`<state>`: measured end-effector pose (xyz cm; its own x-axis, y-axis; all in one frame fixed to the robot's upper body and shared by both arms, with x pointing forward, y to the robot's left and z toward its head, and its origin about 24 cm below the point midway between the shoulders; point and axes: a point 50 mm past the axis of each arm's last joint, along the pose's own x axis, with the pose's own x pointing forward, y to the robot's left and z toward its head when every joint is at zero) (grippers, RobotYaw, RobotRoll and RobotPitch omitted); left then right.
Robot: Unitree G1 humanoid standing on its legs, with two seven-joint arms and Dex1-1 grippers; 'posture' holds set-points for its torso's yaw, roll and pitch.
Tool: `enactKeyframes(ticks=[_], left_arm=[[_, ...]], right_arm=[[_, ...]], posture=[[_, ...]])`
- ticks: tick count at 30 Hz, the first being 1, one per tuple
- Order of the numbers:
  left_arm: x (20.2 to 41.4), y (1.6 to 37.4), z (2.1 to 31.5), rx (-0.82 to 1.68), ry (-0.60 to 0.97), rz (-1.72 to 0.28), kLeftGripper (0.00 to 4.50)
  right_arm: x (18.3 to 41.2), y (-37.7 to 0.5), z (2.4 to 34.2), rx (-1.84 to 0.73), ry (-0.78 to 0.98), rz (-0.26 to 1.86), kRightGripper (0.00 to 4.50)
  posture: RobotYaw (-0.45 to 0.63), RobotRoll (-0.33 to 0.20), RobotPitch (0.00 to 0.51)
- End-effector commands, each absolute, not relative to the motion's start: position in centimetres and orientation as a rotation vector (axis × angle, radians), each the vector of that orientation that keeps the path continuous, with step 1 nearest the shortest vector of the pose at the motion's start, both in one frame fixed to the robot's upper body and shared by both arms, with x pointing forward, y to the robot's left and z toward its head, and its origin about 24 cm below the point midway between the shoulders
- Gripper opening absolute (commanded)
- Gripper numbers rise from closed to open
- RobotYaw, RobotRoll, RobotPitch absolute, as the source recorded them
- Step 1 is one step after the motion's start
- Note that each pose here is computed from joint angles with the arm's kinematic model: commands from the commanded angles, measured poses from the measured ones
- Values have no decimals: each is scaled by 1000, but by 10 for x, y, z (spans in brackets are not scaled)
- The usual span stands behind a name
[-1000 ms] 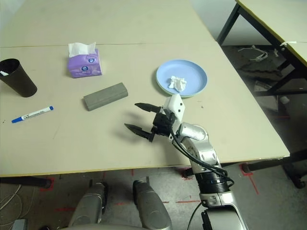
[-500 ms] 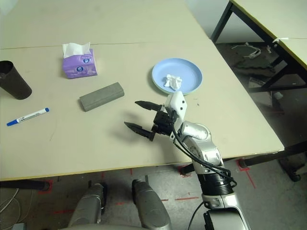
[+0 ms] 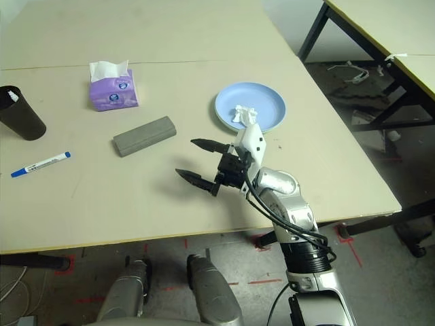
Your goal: Organize and tidy the items on the table.
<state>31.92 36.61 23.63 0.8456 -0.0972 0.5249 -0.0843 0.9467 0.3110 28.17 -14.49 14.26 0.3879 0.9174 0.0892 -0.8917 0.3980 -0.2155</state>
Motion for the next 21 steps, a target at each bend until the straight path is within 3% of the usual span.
enactKeyframes(ticks=[1, 3, 6, 12, 21], left_arm=[[326, 333, 236, 309, -569, -316, 4491], [325, 316, 230, 350, -509, -478, 4491], [311, 296, 206, 494, -226, -767, 4491], [275, 334, 180, 648, 338, -788, 4491], [261, 365, 196, 698, 478, -609, 4491]], right_arm=[[281, -142, 138, -146, -195, 1174, 4500], [279, -142, 137, -151, -191, 1188, 4500], [279, -142, 137, -150, -192, 1185, 4500], [278, -142, 137, -149, -193, 1182, 4500], [277, -137, 133, -142, -197, 1209, 4500]], posture=[[-161, 0, 220], [-165, 0, 221], [-168, 0, 223], [-160, 0, 228], [-142, 0, 233]])
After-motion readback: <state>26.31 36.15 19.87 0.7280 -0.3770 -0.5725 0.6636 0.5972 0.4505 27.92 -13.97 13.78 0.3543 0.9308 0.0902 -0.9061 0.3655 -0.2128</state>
